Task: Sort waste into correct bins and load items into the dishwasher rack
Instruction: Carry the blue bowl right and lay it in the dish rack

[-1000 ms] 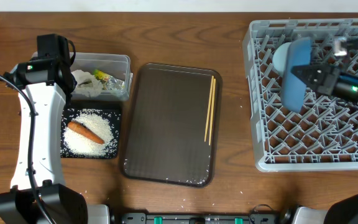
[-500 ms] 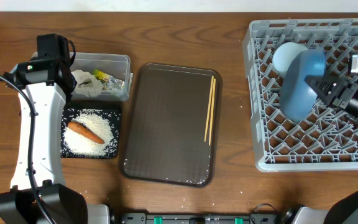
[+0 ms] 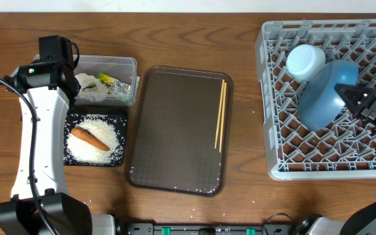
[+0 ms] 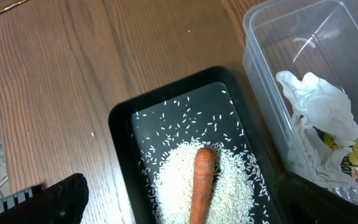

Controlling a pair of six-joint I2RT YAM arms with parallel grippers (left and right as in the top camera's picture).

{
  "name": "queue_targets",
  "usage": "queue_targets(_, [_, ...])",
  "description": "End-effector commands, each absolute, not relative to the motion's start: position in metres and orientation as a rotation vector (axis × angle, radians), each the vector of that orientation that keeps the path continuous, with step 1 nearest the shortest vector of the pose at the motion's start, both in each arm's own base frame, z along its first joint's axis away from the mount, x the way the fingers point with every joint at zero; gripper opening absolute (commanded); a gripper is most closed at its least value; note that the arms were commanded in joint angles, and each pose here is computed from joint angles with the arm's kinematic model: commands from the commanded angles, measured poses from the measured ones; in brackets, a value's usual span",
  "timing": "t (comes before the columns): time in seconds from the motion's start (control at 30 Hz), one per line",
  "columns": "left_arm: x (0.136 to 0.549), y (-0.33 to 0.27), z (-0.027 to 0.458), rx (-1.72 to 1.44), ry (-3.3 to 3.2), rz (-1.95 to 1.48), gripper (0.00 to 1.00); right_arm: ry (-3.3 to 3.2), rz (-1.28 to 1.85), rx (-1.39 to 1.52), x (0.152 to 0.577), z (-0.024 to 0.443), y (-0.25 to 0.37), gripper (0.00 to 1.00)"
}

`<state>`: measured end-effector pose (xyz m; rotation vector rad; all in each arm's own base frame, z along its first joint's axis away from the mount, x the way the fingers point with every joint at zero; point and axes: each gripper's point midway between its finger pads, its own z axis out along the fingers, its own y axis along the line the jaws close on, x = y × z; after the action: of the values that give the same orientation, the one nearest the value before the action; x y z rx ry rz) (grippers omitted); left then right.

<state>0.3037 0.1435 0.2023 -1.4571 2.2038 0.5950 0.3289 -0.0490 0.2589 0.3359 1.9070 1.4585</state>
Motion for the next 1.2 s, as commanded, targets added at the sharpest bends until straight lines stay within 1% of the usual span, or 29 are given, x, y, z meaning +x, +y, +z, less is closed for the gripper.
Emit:
queue_targets(0.0, [0.302,0.147,0.203,-1.463,2.186,0.622,0.98,1.975,1.345,0.445,0.329,0.238,-0.069,0.09])
queue_targets(0.13, [0.302,0.147,0.203,-1.463,2.186,0.622,0.98,1.991,1.331,0.522,0.328,0.234,-0.077,0.18])
queue_targets(0.33, [0.302,0.147,0.203,-1.463,2.186,0.622,0.98,2.107,1.137,0.660,0.329,0.220,-0.095,0.20])
queue_targets(0.37, [0.302,0.147,0.203,-1.463,2.186,0.622,0.98,2.112,1.115,0.665,0.328,0.222,-0.096,0.21])
queue_targets(0.4, [0.302,0.147,0.203,-1.463,2.187,0.622,0.98,2.111,1.100,0.671,0.327,0.225,-0.096,0.25])
queue_targets(0.47, [0.302,0.147,0.203,-1.463,2.186,0.622,0.98,2.108,1.066,0.692,0.324,0.232,-0.097,0.46])
queue_targets(0.6, [0.302,0.147,0.203,-1.463,2.187,0.622,0.98,2.096,0.989,0.722,0.318,0.247,-0.097,0.95])
queue_targets(0.63, [0.302,0.147,0.203,-1.463,2.186,0.622,0.98,2.090,0.970,0.721,0.316,0.252,-0.096,0.99])
queue_targets(1.17, [0.302,0.147,0.203,-1.463,2.186,0.622,0.98,1.944,0.725,0.645,0.283,0.334,-0.081,0.99])
